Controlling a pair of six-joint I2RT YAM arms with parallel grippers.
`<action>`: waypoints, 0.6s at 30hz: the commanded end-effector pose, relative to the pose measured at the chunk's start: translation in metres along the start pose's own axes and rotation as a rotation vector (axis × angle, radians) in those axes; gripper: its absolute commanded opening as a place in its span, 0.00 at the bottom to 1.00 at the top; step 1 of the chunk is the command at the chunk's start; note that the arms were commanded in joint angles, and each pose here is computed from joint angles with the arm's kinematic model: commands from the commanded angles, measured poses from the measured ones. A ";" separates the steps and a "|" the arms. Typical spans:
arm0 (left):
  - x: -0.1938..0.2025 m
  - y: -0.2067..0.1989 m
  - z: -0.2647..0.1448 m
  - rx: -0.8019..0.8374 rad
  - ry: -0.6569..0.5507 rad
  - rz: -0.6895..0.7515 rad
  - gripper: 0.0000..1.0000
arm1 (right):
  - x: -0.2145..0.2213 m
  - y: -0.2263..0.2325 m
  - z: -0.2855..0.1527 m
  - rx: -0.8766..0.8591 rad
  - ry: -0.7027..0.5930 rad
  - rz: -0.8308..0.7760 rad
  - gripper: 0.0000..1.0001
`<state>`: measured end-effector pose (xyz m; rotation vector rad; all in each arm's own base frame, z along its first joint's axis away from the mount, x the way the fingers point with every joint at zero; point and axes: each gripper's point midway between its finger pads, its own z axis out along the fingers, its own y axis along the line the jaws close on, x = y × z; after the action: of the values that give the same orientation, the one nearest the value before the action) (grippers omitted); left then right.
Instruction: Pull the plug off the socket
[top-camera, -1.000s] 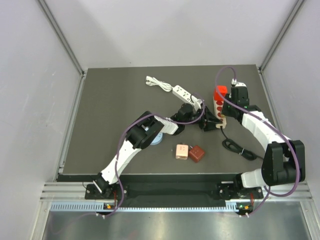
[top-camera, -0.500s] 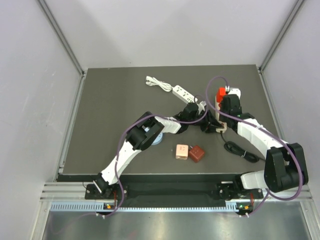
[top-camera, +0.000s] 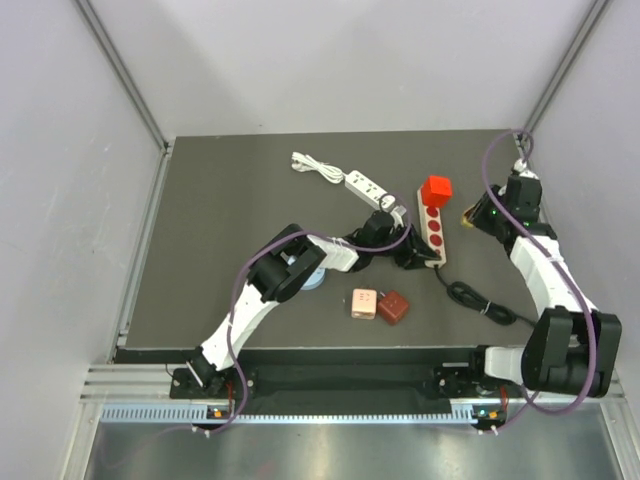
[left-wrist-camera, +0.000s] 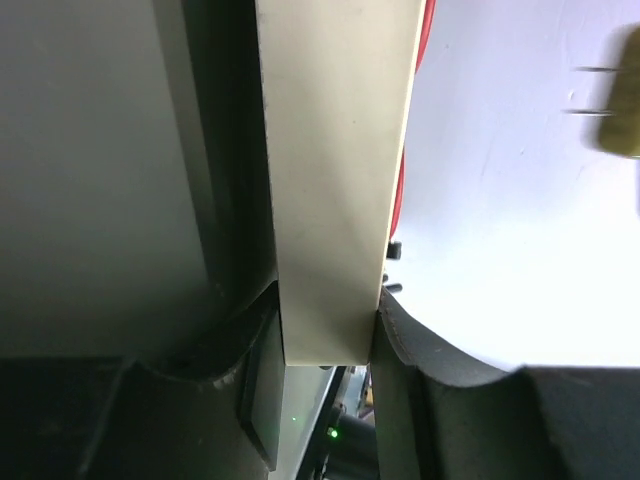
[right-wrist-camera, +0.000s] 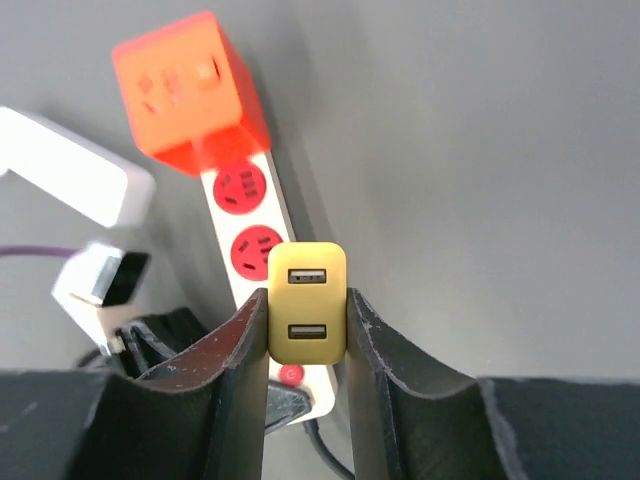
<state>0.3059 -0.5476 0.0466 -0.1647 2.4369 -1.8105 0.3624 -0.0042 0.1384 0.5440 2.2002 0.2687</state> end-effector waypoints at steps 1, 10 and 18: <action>-0.013 0.053 -0.001 -0.138 -0.051 -0.121 0.00 | -0.044 0.046 -0.029 -0.097 -0.154 -0.087 0.00; -0.029 0.036 0.000 -0.126 -0.010 -0.005 0.15 | 0.007 0.038 -0.049 0.124 -0.085 -0.285 0.00; -0.050 0.032 -0.023 -0.142 -0.028 0.069 0.71 | 0.097 0.026 -0.078 0.239 0.106 -0.348 0.00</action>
<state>0.3388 -0.5368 0.0538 -0.0715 2.4206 -1.7661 0.2852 0.0746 0.1345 0.2028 2.3645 -0.0362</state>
